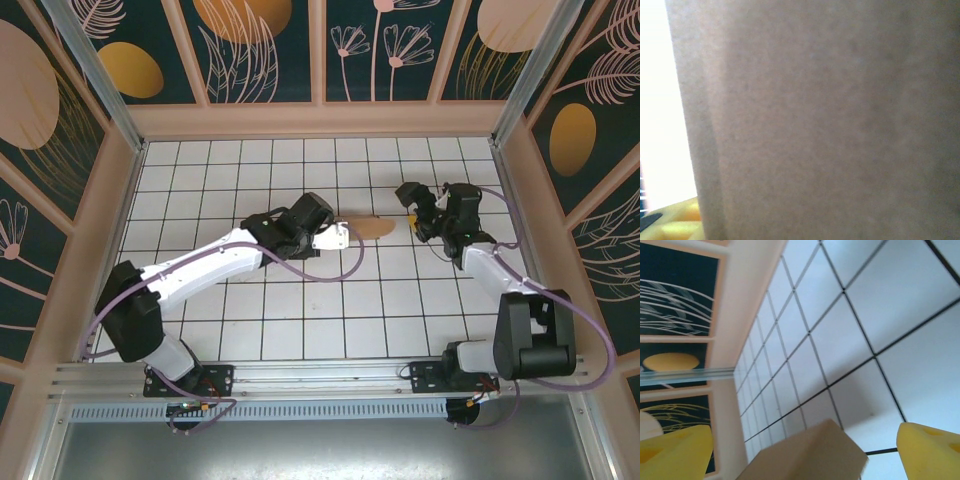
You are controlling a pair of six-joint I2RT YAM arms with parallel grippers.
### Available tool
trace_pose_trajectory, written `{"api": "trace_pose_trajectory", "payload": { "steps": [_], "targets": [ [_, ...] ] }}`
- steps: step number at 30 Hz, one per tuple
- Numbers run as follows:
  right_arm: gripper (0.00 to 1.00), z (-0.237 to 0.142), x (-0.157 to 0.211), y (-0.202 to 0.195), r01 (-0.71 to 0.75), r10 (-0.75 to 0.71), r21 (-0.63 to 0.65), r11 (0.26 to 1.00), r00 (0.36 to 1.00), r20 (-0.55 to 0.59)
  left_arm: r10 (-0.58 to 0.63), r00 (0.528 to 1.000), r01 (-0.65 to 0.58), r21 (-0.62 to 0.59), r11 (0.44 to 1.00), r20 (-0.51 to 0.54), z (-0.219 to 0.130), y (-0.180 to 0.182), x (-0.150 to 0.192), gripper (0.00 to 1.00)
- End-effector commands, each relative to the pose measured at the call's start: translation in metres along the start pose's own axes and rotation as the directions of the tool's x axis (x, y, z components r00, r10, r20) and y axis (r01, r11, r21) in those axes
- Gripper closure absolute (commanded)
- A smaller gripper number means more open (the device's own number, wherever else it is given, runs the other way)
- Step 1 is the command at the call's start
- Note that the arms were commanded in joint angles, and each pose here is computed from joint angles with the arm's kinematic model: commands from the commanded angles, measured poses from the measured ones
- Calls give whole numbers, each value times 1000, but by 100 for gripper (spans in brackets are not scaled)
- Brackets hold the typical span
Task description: Fold the paper box
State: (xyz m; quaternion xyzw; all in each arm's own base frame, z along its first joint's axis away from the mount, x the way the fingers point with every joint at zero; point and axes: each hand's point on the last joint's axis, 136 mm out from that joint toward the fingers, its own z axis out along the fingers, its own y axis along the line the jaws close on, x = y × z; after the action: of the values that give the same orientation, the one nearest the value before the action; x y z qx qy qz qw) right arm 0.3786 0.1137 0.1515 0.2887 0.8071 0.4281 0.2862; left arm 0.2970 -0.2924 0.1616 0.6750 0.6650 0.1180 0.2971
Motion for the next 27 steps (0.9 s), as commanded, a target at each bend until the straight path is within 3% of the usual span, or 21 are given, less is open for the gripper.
{"api": "trace_pose_trajectory", "payload": {
  "steps": [1, 7, 20, 27],
  "targets": [
    [8, 17, 8, -32, 14, -9, 102, 995, 999, -50, -35, 996, 48, 158, 986, -88, -7, -30, 12, 46],
    [10, 38, 25, -57, 35, -12, 163, 986, 990, -142, -20, 996, 39, 226, 973, -88, -16, -31, 5, 46],
    [9, 45, 44, -56, 100, -66, 166, 981, 977, -203, -85, 996, 81, 345, 935, -4, -11, -38, -9, 42],
    [8, 48, 49, -55, 111, -78, 149, 983, 974, -212, -109, 994, 109, 321, 941, -18, 15, -27, -8, 25]
  ]
}}
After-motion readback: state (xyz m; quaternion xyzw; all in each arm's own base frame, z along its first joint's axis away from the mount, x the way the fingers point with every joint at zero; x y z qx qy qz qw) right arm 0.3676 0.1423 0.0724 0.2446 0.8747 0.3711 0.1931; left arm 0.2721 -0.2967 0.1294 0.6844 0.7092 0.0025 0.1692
